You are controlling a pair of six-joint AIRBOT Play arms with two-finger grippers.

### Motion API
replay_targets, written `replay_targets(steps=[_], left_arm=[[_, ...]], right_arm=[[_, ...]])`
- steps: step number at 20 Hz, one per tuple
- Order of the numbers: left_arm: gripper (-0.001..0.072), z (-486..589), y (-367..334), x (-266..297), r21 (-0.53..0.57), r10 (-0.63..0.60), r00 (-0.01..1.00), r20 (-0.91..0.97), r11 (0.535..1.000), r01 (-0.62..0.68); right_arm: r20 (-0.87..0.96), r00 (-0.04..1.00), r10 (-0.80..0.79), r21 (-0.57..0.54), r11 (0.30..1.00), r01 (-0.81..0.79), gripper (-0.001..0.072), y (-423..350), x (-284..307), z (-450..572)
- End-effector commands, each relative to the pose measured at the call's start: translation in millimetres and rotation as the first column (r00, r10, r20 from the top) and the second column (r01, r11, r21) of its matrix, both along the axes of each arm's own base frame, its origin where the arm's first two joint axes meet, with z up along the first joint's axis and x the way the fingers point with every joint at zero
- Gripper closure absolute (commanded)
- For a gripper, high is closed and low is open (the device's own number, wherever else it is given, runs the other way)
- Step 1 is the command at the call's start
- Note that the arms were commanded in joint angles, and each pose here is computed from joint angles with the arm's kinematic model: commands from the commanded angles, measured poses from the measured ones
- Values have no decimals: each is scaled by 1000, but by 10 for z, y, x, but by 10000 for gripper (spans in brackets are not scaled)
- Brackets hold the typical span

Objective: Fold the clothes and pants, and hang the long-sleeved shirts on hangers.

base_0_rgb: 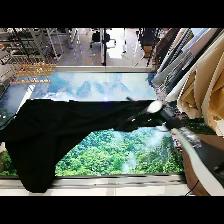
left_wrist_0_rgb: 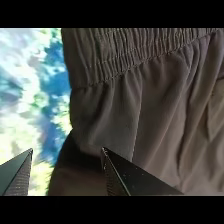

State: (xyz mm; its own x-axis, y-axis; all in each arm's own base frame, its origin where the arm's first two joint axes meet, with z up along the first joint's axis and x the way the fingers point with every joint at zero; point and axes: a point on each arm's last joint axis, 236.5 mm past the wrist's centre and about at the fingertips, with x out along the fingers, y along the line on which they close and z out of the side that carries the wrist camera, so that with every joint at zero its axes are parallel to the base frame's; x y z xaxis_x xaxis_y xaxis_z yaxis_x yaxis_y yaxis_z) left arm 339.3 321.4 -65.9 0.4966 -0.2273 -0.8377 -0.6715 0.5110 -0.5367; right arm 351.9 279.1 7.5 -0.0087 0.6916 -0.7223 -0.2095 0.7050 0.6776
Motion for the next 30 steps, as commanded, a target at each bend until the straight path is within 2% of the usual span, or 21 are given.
replay_targets(steps=[1, 4, 5, 7, 9, 10, 13, 15, 16, 18, 19, 20, 21, 22, 23, 24, 25, 26, 27, 28, 30], left_arm=[[261, -141, -87, 192, -88, 45, 997, 64, 995, -39], [261, -130, -37, 330, -89, 67, 990, 127, 994, -55], [284, -94, -5, 392, -93, 91, 984, 153, 993, -77], [417, 16, 51, 537, -106, 132, 966, 223, 988, -110], [612, 82, 78, 615, -115, 152, 953, 263, 985, -126], [667, 80, 84, 620, -112, 153, 953, 263, 985, -128], [699, 83, 76, 618, -114, 151, 953, 263, 986, -125], [695, 85, 63, 618, -116, 147, 954, 263, 986, -120], [696, 89, 43, 617, -115, 134, 955, 266, 988, -107], [697, 119, -43, 612, -133, 106, 956, 273, 989, -72], [698, 167, -111, 626, -150, 86, 952, 292, 988, -43], [698, 230, -163, 643, -172, 80, 947, 312, 985, -27], [698, 304, -184, 663, -187, 84, 940, 331, 982, -22], [698, 391, -161, 681, -190, 97, 931, 353, 981, -30], [698, 480, -111, 688, -181, 110, 921, 374, 982, -43], [699, 549, -68, 684, -164, 110, 913, 392, 985, -49], [699, 595, -29, 667, -141, 104, 910, 401, 989, -51], [698, 634, -10, 648, -125, 96, 908, 407, 991, -49], [698, 645, 13, 611, -107, 84, 909, 407, 993, -44], [698, 632, -7, 576, -79, 46, 913, 405, 997, -15], [699, 555, -117, 483, -20, -72, 920, 386, 996, 86]], right_arm=[[-34, 998, -57, -5, 998, 57, 359, 686, -230, -409], [-60, 993, -106, 63, 992, 109, 343, 1148, -264, -629], [-70, 992, -108, 83, 990, 114, 343, 1276, -269, -692], [-80, 993, -89, 104, 990, 97, 343, 1511, -268, -787], [-87, 994, -73, 111, 990, 82, 344, 1738, -223, -889], [-100, 992, -77, 114, 990, 88, 344, 1832, -185, -943], [-142, 986, -90, 120, 987, 107, 366, 2066, -92, -1094], [-145, 985, -95, 133, 984, 114, 374, 2200, -28, -1128], [-132, 987, -96, 144, 983, 115, 394, 2268, 11, -1116], [-73, 988, -134, 171, 975, 144, 488, 2388, 153, -1033], [-48, 989, -139, 183, 972, 145, 661, 2416, 206, -975], [-33, 993, -110, 177, 977, 114, 700, 2416, 177, -939], [-1, 999, -43, 134, 990, 43, 701, 2324, 112, -924], [34, 998, 56, 43, 997, -57, 702, 2134, 11, -942], [73, 979, 189, -108, 978, -180, 702, 1827, -112, -950], [108, 937, 331, -309, 907, -285, 702, 1378, -152, -906], [95, 899, 428, -512, 795, -325, 701, 846, -127, -783], [53, 876, 479, -675, 663, -322, 701, 302, -99, -552], [5, 879, 478, -788, 543, -290, 701, -227, -103, -218], [-22, 885, 465, -827, 489, -277, 701, -563, -173, 101], [-8, 909, 416, -824, 512, -241, 701, -935, -402, 692]])
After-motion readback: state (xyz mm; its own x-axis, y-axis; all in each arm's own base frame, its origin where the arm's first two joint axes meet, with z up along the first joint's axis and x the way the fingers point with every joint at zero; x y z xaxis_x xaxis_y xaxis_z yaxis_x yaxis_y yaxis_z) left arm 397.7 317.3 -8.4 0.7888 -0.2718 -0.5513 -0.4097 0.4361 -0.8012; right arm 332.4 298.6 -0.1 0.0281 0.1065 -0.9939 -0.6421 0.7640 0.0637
